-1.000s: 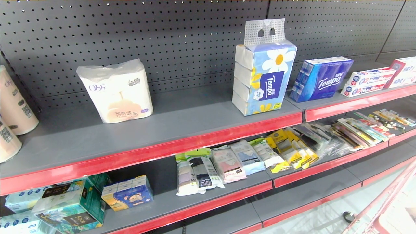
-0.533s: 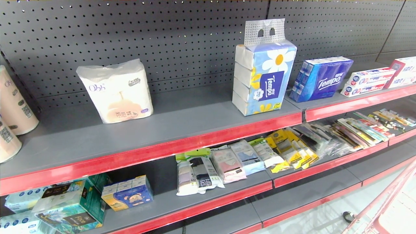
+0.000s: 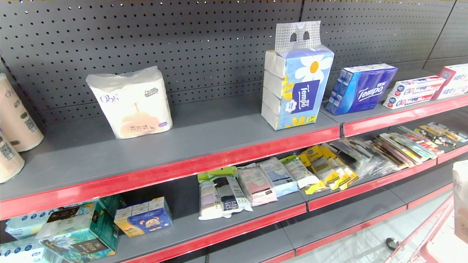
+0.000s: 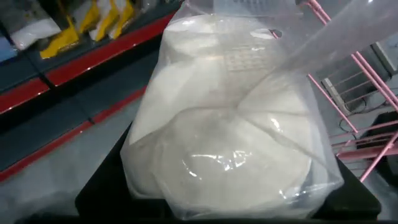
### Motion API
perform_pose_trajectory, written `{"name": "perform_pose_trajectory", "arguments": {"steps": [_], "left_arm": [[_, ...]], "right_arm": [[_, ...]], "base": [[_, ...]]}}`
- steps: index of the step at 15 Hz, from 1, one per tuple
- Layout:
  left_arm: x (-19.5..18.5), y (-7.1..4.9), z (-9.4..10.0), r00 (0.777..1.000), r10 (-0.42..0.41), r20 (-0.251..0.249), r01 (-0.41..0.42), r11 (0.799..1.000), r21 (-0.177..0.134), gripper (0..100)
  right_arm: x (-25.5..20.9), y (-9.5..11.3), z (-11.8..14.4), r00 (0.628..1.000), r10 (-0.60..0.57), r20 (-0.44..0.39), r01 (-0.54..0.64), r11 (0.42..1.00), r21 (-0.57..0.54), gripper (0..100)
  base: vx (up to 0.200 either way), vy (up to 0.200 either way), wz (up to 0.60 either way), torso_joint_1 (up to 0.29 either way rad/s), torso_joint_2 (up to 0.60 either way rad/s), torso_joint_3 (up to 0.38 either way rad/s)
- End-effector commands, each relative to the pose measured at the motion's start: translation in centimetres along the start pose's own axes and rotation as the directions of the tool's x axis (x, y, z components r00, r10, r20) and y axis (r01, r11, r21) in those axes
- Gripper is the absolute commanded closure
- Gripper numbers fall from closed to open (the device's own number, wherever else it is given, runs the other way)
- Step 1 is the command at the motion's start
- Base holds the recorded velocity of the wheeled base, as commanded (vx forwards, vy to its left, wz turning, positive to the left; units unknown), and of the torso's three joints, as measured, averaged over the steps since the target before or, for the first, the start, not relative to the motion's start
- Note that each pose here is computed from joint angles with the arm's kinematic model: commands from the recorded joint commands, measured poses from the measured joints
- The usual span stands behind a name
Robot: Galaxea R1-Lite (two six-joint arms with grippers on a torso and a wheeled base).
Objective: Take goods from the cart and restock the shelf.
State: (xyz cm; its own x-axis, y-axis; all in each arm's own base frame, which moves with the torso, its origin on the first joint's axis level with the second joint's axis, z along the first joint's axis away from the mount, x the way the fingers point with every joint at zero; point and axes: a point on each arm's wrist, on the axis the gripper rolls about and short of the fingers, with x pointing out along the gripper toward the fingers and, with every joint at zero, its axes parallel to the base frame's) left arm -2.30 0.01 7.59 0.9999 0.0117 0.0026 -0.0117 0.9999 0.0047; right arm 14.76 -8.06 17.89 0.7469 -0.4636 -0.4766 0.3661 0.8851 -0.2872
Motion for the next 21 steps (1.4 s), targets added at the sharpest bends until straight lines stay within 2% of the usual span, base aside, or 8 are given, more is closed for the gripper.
{"name": "perform_pose_trajectory", "arguments": {"steps": [1,4,6,8,10,12,14,21], "left_arm": [[0.0,0.0,0.0,1.000,0.001,-0.001,-0.001,1.000,0.000,0],[0.0,0.0,0.0,1.000,0.001,-0.001,-0.001,1.000,0.000,0],[0.0,0.0,0.0,1.000,0.001,-0.001,-0.001,1.000,0.000,0],[0.0,0.0,0.0,1.000,0.001,-0.001,-0.001,1.000,0.000,0],[0.0,0.0,0.0,1.000,0.001,-0.001,-0.001,1.000,0.000,0],[0.0,0.0,0.0,1.000,0.001,-0.001,-0.001,1.000,0.000,0],[0.0,0.0,0.0,1.000,0.001,-0.001,-0.001,1.000,0.000,0],[0.0,0.0,0.0,1.000,0.001,-0.001,-0.001,1.000,0.000,0]], "right_arm": [[-4.2,2.4,-0.3,0.978,0.127,0.164,-0.125,0.992,-0.020,100],[-7.2,4.0,-1.6,0.921,0.314,0.228,-0.311,0.949,-0.052,100],[-10.4,4.6,-2.9,0.815,0.504,0.287,-0.497,0.862,-0.102,100],[-11.4,4.3,-3.5,0.782,0.541,0.308,-0.530,0.838,-0.127,100],[-11.5,4.2,-3.3,0.787,0.528,0.319,-0.522,0.846,-0.114,100],[-11.0,4.1,-3.7,0.823,0.493,0.284,-0.477,0.870,-0.126,100],[-10.7,4.2,-3.6,0.837,0.472,0.275,-0.455,0.881,-0.129,100],[-10.6,3.9,-3.3,0.853,0.436,0.286,-0.415,0.900,-0.135,100]], "base": [[0.000,0.000,0.00,0.000,0.00,0.000],[0.000,0.000,0.00,0.000,0.00,0.000],[0.000,0.000,0.00,0.000,0.00,0.000],[0.000,0.000,0.00,0.000,0.00,0.000],[0.000,0.000,0.00,0.000,0.00,0.000],[0.000,0.000,0.00,0.000,0.00,0.000],[0.000,0.000,0.00,0.000,0.00,0.000],[0.000,0.000,0.00,0.000,0.00,0.000]]}}
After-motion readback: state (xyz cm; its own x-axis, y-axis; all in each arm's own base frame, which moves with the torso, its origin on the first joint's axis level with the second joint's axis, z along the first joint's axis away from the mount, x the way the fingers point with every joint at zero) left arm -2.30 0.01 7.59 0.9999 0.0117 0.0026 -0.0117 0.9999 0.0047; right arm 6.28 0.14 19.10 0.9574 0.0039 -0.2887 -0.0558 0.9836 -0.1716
